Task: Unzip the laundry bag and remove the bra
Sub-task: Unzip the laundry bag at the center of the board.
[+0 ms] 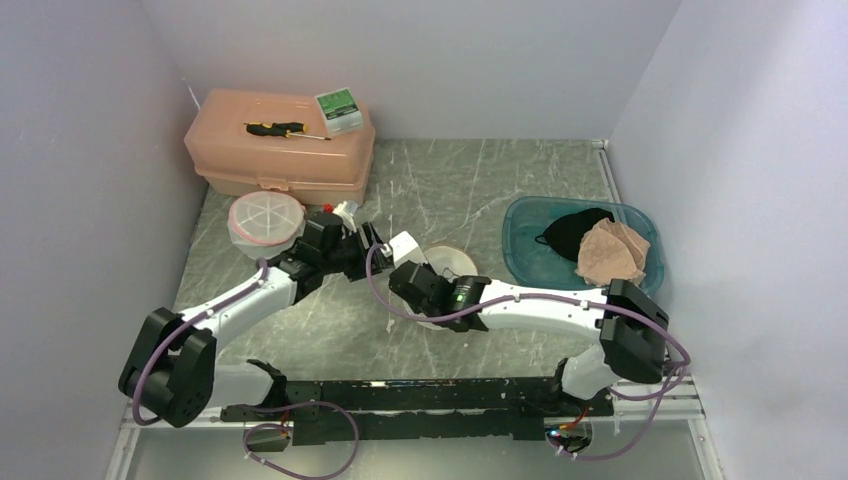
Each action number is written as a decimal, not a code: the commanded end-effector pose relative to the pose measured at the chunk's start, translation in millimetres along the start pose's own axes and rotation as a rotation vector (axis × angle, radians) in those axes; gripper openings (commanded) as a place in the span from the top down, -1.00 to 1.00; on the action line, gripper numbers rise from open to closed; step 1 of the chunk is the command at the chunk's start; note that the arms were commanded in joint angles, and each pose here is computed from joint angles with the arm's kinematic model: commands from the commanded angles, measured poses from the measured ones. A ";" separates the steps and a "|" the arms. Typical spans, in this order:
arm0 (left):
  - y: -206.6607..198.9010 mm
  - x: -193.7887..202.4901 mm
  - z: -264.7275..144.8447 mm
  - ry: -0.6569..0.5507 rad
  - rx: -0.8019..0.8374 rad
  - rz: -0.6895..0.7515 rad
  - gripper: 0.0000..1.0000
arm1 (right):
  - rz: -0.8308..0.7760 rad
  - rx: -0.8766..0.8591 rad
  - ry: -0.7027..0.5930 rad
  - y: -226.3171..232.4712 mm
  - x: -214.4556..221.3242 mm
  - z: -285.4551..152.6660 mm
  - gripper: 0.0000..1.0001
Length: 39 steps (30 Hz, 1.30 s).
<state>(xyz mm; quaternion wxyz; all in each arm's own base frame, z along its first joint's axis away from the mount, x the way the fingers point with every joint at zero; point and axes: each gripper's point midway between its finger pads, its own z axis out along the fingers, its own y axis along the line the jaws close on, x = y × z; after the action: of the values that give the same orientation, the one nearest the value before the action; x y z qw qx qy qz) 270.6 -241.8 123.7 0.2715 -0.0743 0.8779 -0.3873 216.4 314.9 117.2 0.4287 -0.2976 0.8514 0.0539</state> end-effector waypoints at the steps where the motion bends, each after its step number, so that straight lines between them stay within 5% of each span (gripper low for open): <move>1: 1.4 -2.4 -6.0 -0.021 -0.006 -0.002 -0.38 | 0.052 0.067 -0.050 -11.6 -19.5 -5.0 0.39; 6: 1.1 -2.0 -8.7 -0.027 0.000 -0.004 -0.38 | 0.086 0.068 -0.081 -15.7 -25.4 -14.4 1.00; 21: -57.1 -27.0 -18.3 -0.065 0.204 0.020 -0.50 | 0.180 -0.043 -0.315 -34.0 -23.9 -65.0 1.00; 34: -64.5 -24.4 -10.9 -0.031 0.255 0.000 -0.53 | 0.191 -0.075 -0.326 -30.9 -22.3 -66.2 0.54; 37: -61.1 -22.5 -10.8 -0.030 0.244 -0.002 -0.53 | 0.196 -0.072 -0.329 -31.4 -21.8 -65.7 0.56; 39: -60.1 -22.1 -10.6 -0.030 0.241 -0.001 -0.53 | 0.197 -0.071 -0.329 -31.5 -22.3 -65.9 0.80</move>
<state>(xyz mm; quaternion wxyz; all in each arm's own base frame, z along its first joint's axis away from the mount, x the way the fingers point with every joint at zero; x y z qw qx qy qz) 278.2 -266.5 173.5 0.2832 -0.0570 0.8312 -0.4751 196.3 270.1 170.5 0.5314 -0.2281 0.8013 0.1532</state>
